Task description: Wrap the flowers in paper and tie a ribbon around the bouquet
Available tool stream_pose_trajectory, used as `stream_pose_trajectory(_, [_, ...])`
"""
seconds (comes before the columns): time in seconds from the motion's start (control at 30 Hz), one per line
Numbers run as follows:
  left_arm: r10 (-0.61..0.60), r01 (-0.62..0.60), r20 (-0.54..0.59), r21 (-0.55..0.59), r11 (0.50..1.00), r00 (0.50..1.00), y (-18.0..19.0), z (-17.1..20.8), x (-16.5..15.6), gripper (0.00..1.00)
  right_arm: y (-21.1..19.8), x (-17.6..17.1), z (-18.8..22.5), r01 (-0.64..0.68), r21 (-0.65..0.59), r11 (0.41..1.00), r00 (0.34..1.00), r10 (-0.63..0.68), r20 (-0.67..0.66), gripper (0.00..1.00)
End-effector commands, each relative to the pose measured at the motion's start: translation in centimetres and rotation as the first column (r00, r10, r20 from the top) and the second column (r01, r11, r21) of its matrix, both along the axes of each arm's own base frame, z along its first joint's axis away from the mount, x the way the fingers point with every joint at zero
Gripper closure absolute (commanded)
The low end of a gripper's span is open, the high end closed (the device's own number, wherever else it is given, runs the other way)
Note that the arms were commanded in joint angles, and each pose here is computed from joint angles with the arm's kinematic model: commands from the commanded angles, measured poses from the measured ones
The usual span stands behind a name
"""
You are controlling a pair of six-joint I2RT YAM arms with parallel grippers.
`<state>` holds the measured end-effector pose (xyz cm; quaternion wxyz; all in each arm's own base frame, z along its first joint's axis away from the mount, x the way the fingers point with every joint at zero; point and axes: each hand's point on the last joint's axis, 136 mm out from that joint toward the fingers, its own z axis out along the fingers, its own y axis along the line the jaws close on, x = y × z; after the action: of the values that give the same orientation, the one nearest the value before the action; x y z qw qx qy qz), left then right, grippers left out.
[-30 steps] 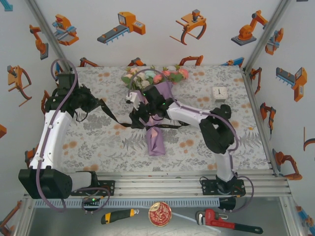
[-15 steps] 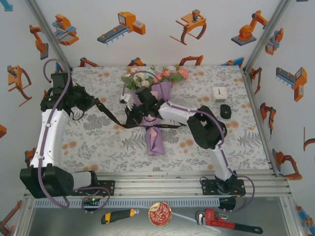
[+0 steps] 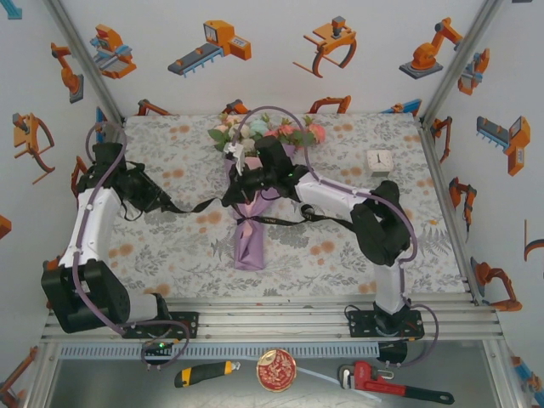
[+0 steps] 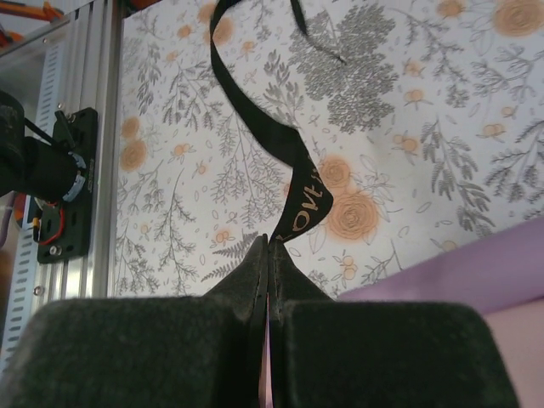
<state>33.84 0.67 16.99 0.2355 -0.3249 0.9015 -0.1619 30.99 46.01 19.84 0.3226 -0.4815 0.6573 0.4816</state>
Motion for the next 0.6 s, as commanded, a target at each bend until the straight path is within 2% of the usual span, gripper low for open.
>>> stream_pose_trajectory(0.0, [-0.123,0.12,0.061,0.053,0.991,0.99,-0.4,1.1,0.2,0.54,-0.3,-0.3,1.1,-0.002,0.028,1.0,1.0,0.002,0.01,1.0])
stream_pose_trajectory(0.1, [-0.295,0.275,0.155,0.139,0.951,0.943,-1.6,3.4,0.2,0.49,-0.5,-0.3,1.2,0.0,0.028,1.0,1.0,0.0,0.02,1.0])
stream_pose_trajectory(0.17, [-0.473,0.44,0.224,0.185,0.879,0.852,-4.1,4.8,-0.3,0.47,-0.6,-0.3,1.3,0.008,0.027,1.0,1.0,-0.008,0.027,1.0])
stream_pose_trajectory(0.27, [-0.739,0.684,0.253,0.282,0.673,0.624,-9.6,5.0,-2.0,0.42,-0.9,-0.2,1.6,0.013,0.031,0.999,0.999,-0.014,0.041,1.0])
stream_pose_trajectory(0.3, [-0.808,0.743,0.265,0.32,0.588,0.526,-11.5,4.7,-2.8,0.4,-1.0,-0.2,1.7,0.013,0.032,0.999,0.999,-0.015,0.044,1.0])
stream_pose_trajectory(0.33, [-0.85,0.772,0.269,0.36,0.524,0.452,-12.7,4.3,-3.3,0.39,-1.0,-0.2,1.7,0.015,0.031,0.999,0.999,-0.016,0.044,1.0])
stream_pose_trajectory(0.37, [-0.877,0.775,0.269,0.412,0.479,0.399,-13.4,3.8,-3.5,0.38,-1.1,-0.2,1.7,0.018,0.031,0.999,0.999,-0.019,0.045,1.0])
stream_pose_trajectory(0.4, [-0.884,0.762,0.271,0.45,0.466,0.381,-13.6,3.3,-3.4,0.37,-1.2,-0.2,1.7,0.019,0.031,0.999,0.999,-0.02,0.044,1.0])
stream_pose_trajectory(0.47, [-0.882,0.731,0.294,0.495,0.47,0.367,-13.6,2.7,-2.7,0.36,-1.3,-0.1,1.8,0.021,0.032,0.999,0.999,-0.023,0.044,1.0])
stream_pose_trajectory(0.57, [-0.888,0.712,0.261,0.53,0.46,0.38,-13.3,0.8,-1.7,0.31,-1.4,0.0,2.2,0.025,0.037,0.999,0.998,-0.027,0.051,1.0])
